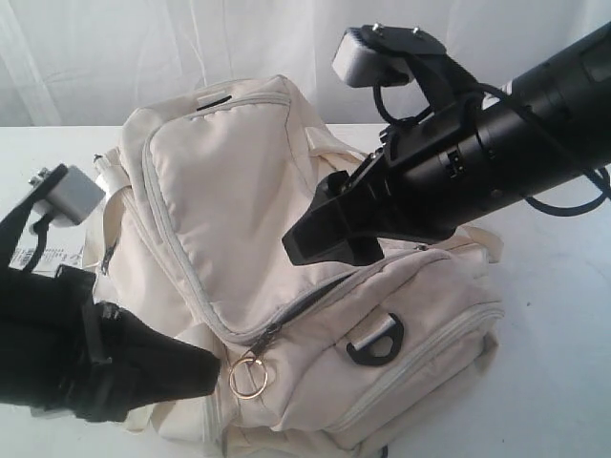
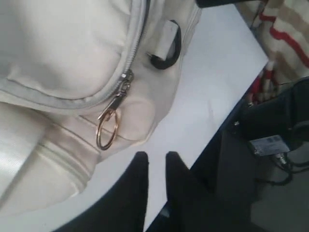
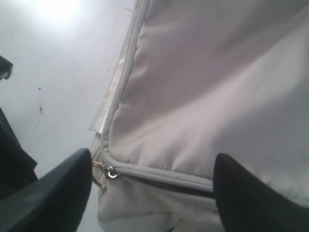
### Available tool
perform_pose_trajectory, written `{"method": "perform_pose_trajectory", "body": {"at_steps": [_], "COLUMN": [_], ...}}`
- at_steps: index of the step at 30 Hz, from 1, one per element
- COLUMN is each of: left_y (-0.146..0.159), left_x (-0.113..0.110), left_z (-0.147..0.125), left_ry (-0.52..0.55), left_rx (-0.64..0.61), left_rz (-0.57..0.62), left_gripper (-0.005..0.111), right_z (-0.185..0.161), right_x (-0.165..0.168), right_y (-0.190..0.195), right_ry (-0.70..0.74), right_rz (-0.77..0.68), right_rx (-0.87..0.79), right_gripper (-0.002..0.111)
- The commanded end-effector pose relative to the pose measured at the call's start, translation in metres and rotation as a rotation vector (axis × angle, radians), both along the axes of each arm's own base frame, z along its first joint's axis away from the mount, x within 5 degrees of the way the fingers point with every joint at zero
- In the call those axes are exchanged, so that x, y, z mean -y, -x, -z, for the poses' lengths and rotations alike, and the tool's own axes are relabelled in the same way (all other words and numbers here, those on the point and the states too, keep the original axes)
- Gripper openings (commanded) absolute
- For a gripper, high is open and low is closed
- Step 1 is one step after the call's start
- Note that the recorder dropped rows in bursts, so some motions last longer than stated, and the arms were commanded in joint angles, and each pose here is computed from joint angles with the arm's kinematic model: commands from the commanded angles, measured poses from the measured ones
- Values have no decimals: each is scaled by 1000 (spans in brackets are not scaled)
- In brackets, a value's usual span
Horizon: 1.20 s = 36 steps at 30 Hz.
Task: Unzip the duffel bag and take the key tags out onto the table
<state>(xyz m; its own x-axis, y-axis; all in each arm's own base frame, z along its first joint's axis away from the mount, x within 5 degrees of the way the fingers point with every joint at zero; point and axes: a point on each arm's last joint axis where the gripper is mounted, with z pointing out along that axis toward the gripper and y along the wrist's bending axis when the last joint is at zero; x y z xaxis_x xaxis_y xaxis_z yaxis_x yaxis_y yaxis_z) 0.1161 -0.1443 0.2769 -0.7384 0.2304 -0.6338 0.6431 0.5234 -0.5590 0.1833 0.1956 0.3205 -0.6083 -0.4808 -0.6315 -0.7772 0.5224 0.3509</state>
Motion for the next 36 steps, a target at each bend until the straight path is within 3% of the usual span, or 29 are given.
{"method": "perform_pose_trajectory", "body": {"at_steps": [1,4,9,17,25,36], "left_y": [2,1,0,-3,-12,-20], "left_x": [2,2,1,3,11,17], "left_z": [6,6,8,41,39,54], "left_ry": [136,160,124,36,128,87], "left_rx": [48,81,126,7,71,32], "left_rz": [-10,-17,-9,-8,-18,-12], "left_gripper": [50,57,56,56,56,56], "right_z": [-3,-3,-3,-3,-2,-2], "right_x": [2,2,2,2,3,3], "right_y": [-1,-1,-2,-2,-2,-2], "right_ry": [-3,-3,-4,-1,19,19], "right_rz": [12,12,13,16,11,11], "right_rx": [19,19,20,19,35,35], "right_gripper": [66,66,66,66,66,66]}}
